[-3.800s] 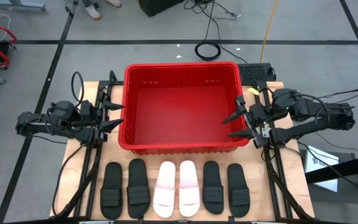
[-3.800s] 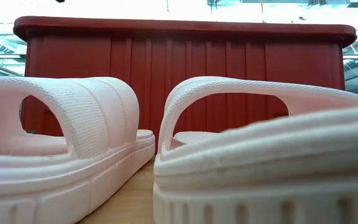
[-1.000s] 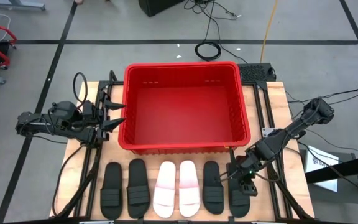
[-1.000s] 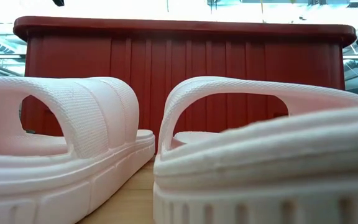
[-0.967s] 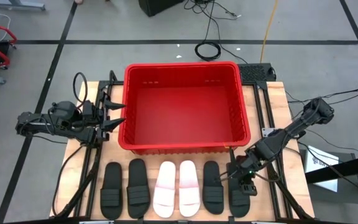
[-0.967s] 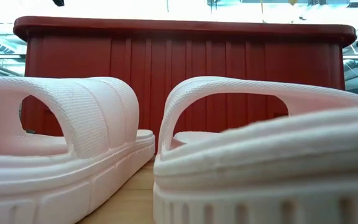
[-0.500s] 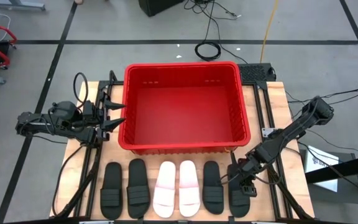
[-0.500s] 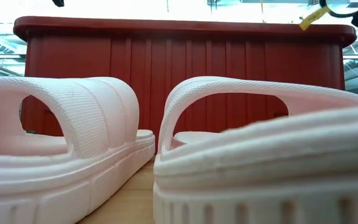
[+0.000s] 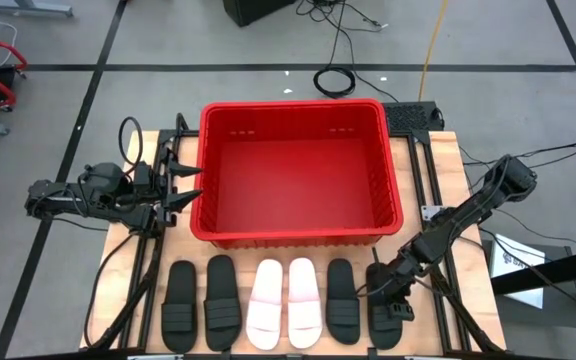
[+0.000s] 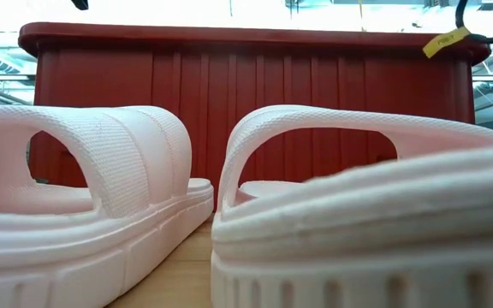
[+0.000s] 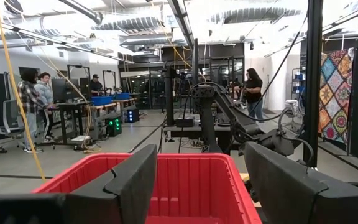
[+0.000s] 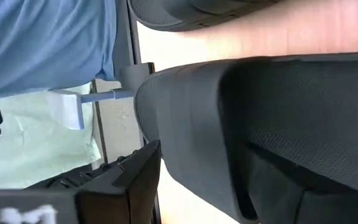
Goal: Pick and place slides into bin
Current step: Put the black slide into the red container
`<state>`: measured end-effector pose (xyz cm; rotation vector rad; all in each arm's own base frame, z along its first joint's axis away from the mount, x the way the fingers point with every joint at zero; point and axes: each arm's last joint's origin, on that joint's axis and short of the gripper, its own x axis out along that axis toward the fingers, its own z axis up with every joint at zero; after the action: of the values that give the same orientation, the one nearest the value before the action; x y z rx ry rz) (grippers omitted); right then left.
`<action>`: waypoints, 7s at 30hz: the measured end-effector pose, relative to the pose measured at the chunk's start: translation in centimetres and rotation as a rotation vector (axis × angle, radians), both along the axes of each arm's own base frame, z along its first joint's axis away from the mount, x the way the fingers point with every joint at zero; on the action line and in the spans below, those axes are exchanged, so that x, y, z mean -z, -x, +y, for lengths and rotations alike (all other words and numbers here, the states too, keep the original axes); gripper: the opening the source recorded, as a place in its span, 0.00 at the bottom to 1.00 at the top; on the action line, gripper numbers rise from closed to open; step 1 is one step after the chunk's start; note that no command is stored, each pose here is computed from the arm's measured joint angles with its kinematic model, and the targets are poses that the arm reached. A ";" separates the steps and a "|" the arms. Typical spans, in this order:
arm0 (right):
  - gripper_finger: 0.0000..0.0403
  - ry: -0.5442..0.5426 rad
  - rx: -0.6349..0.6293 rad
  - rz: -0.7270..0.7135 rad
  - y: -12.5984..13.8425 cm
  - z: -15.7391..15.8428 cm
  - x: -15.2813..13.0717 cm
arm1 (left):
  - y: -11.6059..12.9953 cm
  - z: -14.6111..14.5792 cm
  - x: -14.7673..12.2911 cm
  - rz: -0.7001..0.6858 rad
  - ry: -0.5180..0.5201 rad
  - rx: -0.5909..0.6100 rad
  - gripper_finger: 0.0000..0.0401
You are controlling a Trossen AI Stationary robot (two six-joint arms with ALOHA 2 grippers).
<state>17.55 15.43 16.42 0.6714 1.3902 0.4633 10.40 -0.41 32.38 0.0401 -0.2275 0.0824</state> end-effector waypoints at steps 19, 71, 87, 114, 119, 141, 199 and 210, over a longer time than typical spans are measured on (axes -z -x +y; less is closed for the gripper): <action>0.19 -0.081 0.006 -0.057 0.4 0.0 1.2 | 0.0 0.0 0.0 0.004 0.001 -0.001 0.62; 0.01 -0.491 -0.068 -0.438 -3.4 0.1 -3.9 | 0.0 0.0 0.0 0.006 0.002 -0.001 0.62; 0.01 -0.422 -0.233 -0.879 -6.0 -0.8 -8.0 | 0.0 0.0 0.1 0.006 -0.001 -0.002 0.62; 0.01 0.336 -0.180 -1.704 -7.4 -9.8 -15.8 | 0.0 0.0 0.1 0.015 -0.002 -0.002 0.62; 0.01 0.510 -0.044 -1.758 -5.2 -13.5 -18.2 | 0.0 0.0 0.1 0.015 -0.004 -0.002 0.62; 0.01 0.822 0.198 -1.345 -1.6 -23.2 -27.0 | 0.1 0.5 0.1 0.021 0.010 -0.195 0.62; 0.01 0.103 0.004 -0.232 -7.4 -34.7 -12.5 | 0.1 0.9 0.6 0.096 -0.090 -0.339 0.62; 0.00 0.042 -0.007 -0.129 -6.6 -34.1 -9.6 | 0.1 0.9 0.6 0.096 -0.082 -0.337 0.62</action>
<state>24.13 -18.66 26.04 0.5924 1.2772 0.4740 10.31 0.47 31.79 0.1635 -0.1260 0.4059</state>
